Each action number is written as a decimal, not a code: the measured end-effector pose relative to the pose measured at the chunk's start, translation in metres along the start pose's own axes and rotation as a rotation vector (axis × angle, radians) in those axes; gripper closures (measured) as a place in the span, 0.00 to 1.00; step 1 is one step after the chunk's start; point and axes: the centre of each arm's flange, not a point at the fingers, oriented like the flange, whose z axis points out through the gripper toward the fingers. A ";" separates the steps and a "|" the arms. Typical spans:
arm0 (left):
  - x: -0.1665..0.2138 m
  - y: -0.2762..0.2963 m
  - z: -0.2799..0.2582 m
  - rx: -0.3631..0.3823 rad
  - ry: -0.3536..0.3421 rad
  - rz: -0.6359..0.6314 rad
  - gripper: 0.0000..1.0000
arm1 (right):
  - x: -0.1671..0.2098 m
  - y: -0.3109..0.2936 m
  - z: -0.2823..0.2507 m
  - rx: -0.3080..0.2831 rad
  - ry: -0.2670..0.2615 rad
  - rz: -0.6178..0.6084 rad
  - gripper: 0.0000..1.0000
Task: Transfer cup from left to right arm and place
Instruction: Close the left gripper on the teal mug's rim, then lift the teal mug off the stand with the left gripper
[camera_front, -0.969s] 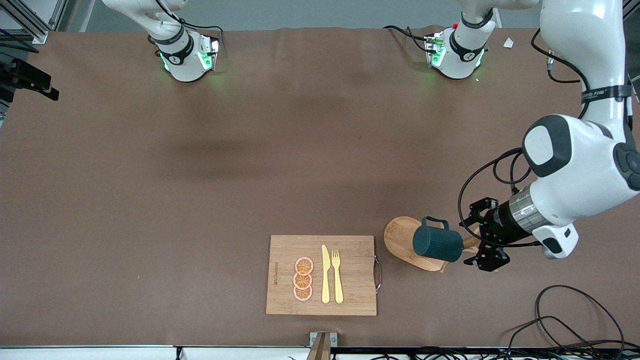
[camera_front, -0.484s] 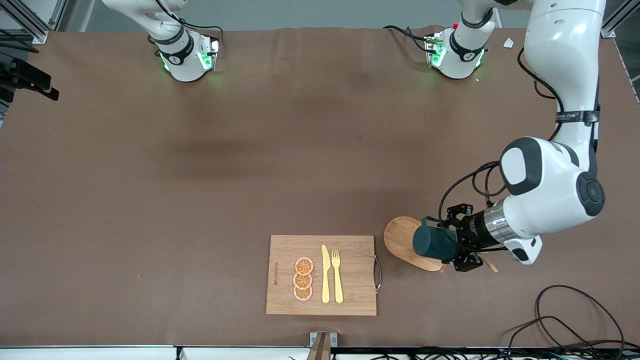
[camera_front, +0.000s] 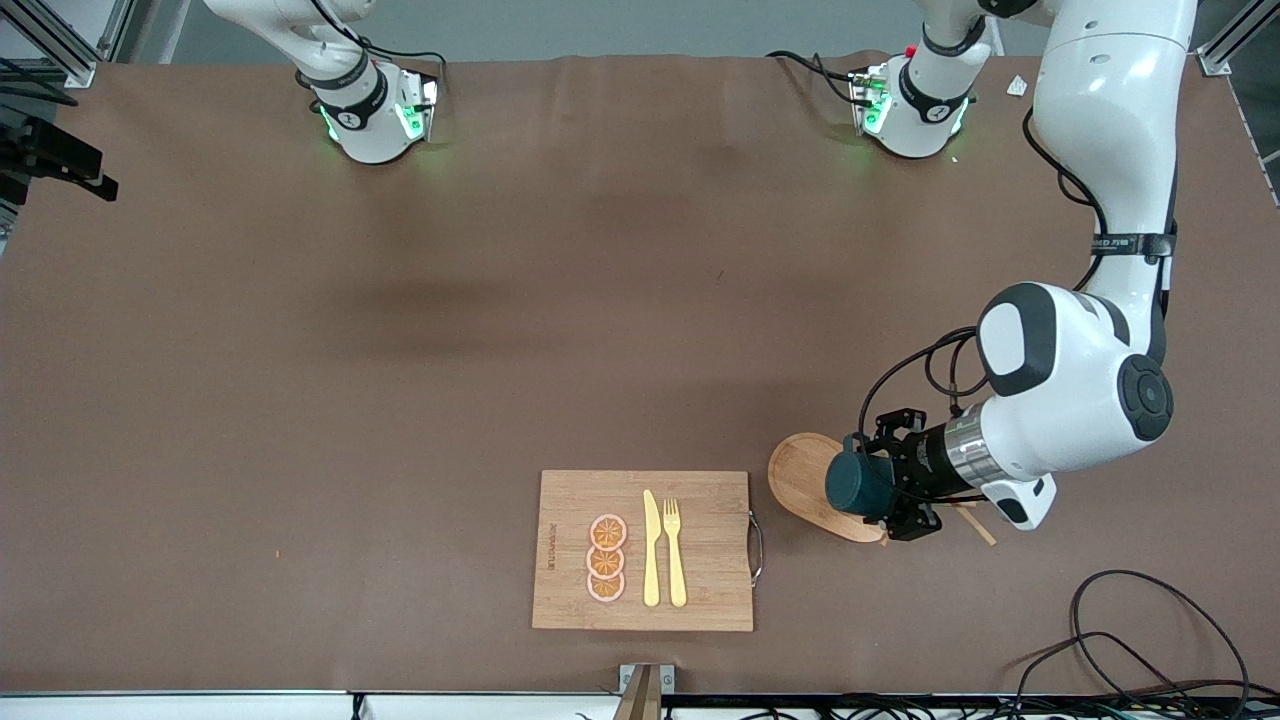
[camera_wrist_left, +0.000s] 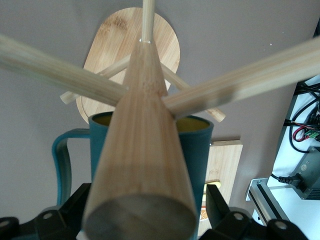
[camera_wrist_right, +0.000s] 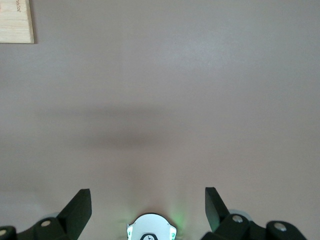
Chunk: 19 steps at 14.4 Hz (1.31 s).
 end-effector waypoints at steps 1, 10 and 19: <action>-0.001 0.000 0.000 0.000 0.000 0.001 0.08 | 0.000 0.000 0.000 0.000 0.000 0.000 0.00; -0.049 0.000 -0.026 -0.042 -0.051 0.014 0.14 | 0.000 0.000 0.000 0.000 0.000 0.000 0.00; -0.223 -0.069 -0.002 -0.041 0.106 0.351 0.14 | 0.000 0.000 0.000 0.000 0.000 -0.001 0.00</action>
